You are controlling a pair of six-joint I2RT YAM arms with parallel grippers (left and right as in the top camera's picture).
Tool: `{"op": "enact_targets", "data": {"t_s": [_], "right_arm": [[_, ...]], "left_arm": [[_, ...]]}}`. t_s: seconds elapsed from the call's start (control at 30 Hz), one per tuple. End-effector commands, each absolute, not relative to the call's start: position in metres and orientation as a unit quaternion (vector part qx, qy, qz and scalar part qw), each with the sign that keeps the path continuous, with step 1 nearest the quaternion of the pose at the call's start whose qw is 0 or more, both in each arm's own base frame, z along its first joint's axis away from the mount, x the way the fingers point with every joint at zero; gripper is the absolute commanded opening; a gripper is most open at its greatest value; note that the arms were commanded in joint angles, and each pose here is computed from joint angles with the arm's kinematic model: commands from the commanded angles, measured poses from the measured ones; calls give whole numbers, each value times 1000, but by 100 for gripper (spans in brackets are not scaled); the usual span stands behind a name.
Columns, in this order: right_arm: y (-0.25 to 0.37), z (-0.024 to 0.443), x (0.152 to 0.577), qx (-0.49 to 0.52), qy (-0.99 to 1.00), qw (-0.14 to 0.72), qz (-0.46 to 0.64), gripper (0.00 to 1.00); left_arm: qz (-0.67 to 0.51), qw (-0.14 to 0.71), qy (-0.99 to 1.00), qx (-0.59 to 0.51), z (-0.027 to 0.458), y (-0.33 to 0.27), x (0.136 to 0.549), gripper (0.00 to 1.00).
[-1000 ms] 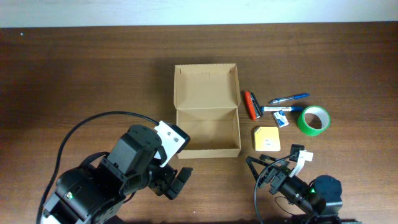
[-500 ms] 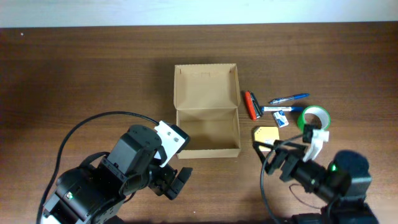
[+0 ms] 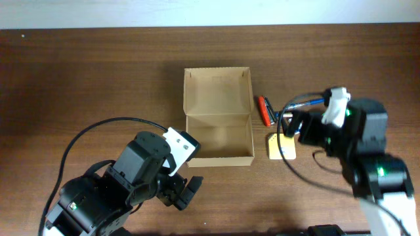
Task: Pack container
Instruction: 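Move the right gripper over the green tape roll and lower onto it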
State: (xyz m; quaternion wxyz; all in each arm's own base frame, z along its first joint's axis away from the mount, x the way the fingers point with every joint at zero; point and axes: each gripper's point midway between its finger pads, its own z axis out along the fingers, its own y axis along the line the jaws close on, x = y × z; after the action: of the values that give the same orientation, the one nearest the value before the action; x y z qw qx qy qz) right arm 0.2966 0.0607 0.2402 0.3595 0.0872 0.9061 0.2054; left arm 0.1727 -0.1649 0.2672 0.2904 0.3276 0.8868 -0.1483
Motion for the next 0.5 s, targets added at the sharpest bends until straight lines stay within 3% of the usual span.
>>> {"op": "enact_targets", "data": {"t_s": [0.0,0.23,0.47], "right_arm": [[35,235,324,85,917,369,128,99],[-17,214,362,122,918,375,44,99],[-78,184,359,174,926,334,-12,99]], "left_arm": [[-153,302,885,321,276,-166,174,100],[-153,302,885,321,276,-166,174,99],[-153,302,885,321,276,-166,174,100]]}}
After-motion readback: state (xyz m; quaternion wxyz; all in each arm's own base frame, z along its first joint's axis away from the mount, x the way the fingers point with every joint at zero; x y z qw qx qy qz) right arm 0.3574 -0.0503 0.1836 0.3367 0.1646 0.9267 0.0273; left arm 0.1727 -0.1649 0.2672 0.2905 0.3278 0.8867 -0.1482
